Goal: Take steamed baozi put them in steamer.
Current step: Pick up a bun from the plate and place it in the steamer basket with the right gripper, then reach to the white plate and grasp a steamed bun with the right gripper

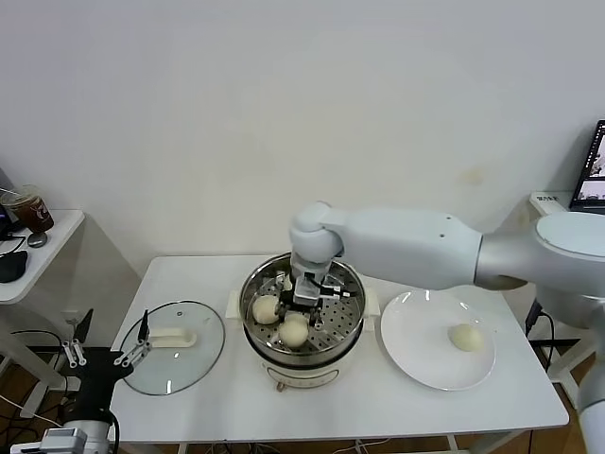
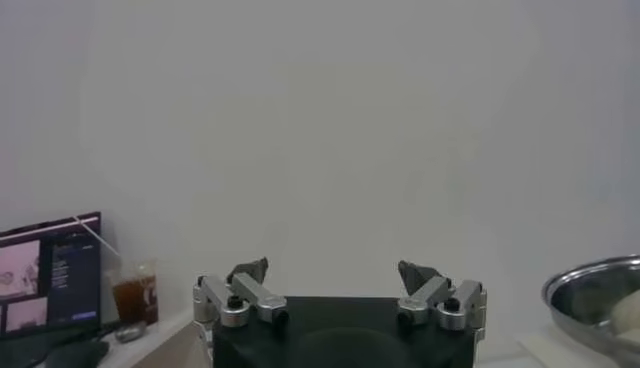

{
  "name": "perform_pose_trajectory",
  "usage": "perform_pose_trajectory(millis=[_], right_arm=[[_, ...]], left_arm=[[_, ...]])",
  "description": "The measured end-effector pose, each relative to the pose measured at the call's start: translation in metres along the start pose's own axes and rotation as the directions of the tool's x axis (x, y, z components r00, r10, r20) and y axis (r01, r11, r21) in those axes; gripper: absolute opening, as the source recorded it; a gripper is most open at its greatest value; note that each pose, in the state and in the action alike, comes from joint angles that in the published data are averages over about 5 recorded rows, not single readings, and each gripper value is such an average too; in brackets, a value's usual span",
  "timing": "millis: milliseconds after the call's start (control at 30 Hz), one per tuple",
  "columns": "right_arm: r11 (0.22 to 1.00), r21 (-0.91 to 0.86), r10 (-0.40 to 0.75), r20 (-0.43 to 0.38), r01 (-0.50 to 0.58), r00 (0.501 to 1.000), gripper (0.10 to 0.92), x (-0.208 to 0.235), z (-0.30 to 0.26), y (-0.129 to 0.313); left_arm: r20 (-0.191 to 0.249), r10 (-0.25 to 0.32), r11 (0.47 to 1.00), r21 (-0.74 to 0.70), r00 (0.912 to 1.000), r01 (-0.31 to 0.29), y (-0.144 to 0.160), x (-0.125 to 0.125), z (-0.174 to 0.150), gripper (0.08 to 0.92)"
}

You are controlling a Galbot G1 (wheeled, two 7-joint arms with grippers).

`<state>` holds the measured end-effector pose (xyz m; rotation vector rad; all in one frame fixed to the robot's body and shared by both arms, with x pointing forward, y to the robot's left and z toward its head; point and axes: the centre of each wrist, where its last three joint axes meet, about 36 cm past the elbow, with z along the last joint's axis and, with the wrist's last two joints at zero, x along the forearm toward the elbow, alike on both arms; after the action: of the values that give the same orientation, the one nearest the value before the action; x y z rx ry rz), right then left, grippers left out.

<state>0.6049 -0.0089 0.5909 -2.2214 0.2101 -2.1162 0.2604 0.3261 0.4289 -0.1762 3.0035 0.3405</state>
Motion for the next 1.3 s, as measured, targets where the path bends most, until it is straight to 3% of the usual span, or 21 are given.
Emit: perform_pose_trajectory(millis=[400, 667, 833, 1100, 1300], right_arm=[[0.997, 0.054, -0.055, -0.003, 0.055, 0.999, 0.576, -0.012, -0.005, -0.001], [0.998, 0.045, -0.044, -0.019, 0.045, 0.999, 0.790, -0.003, -0.001, 0.004], [1.000, 0.004, -0.009, -0.057, 0.010, 0.998, 0.822, 0.024, 0.009, 0.013], [0.970, -0.216, 0.082, -0.144, -0.112, 0.986, 0.823, 0.087, 0.028, 0.065], [0.835, -0.511, 0.093, -0.232, -0.203, 0.968, 0.823, 0.120, 0.034, 0.140]], left_arm=[[0.001, -0.004, 1.000, 0.004, 1.0000, 0.004, 0.000, 0.001, 0.001, 0.823], [0.005, -0.003, 1.000, 0.002, 1.0000, 0.003, 0.000, 0.001, -0.001, 0.823], [0.009, -0.002, 1.000, 0.001, 1.0000, 0.002, 0.001, 0.000, -0.002, 0.823], [0.020, 0.000, 1.000, -0.008, 0.9998, 0.000, 0.004, -0.005, -0.004, 0.823], [0.022, 0.007, 1.000, -0.011, 0.9997, -0.007, 0.004, -0.008, -0.002, 0.823]])
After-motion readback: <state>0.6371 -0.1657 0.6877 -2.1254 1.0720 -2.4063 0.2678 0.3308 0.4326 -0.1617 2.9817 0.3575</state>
